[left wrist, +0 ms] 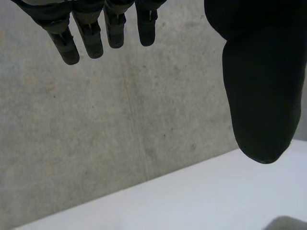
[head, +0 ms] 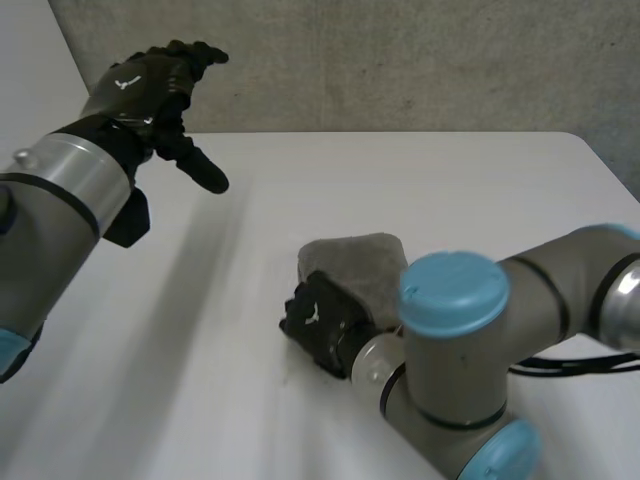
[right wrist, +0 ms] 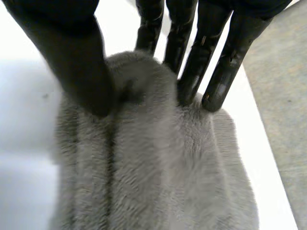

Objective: Fold the towel.

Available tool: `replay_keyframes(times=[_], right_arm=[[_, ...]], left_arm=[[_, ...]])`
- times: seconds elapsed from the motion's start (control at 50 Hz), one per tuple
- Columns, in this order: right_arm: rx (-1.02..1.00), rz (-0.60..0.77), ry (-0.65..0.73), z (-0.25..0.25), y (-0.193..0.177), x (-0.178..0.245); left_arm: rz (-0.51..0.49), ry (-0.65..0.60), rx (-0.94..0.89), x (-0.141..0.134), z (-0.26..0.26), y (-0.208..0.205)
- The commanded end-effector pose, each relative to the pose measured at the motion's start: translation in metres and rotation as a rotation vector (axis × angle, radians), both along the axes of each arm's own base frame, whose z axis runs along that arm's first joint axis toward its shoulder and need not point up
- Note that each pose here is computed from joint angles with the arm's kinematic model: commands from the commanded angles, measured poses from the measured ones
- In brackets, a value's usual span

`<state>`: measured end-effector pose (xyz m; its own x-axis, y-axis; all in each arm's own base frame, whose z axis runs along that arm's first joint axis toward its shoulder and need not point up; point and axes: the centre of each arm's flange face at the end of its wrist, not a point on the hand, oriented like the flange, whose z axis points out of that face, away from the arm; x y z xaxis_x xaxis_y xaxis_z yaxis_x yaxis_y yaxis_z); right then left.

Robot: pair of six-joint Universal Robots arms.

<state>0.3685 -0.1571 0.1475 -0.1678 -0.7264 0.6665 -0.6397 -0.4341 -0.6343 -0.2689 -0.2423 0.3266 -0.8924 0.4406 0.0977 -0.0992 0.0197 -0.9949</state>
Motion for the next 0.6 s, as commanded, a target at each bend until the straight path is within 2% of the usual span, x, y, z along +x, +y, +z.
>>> replay_keyframes(times=[0.02,0.04,0.08,0.1,0.14,0.16,0.22,0.3,0.38,0.5,0.6], right_arm=[[-0.011,-0.158,-0.125,0.028,-0.016,-0.017],[-0.011,-0.159,-0.126,0.028,-0.016,-0.017],[0.06,-0.275,-0.261,0.044,-0.039,-0.034],[0.06,-0.276,-0.262,0.044,-0.039,-0.034],[0.14,-0.422,-0.407,0.061,-0.069,-0.059],[0.14,-0.423,-0.408,0.062,-0.069,-0.059],[0.232,-0.537,-0.492,0.067,-0.09,-0.08],[0.4,-0.593,-0.472,0.052,-0.101,-0.093],[0.466,-0.594,-0.448,0.037,-0.108,-0.094],[0.565,-0.606,-0.443,0.007,-0.115,-0.091],[0.602,-0.601,-0.451,-0.013,-0.116,-0.084]], left_arm=[[0.022,-0.057,0.082,-0.016,-0.033,0.0],[0.008,-0.073,0.105,-0.022,-0.042,0.001],[-0.007,-0.087,0.124,-0.027,-0.051,0.003],[-0.021,-0.098,0.147,-0.031,-0.06,0.006],[-0.031,-0.104,0.17,-0.035,-0.07,0.006],[-0.043,-0.112,0.183,-0.04,-0.081,0.007],[-0.06,-0.116,0.191,-0.047,-0.092,0.007],[-0.123,-0.118,0.169,-0.071,-0.116,0.013],[-0.157,-0.119,0.157,-0.088,-0.135,0.014],[-0.174,-0.146,0.187,-0.1,-0.161,0.01],[-0.173,-0.219,0.284,-0.1,-0.207,0.011]])
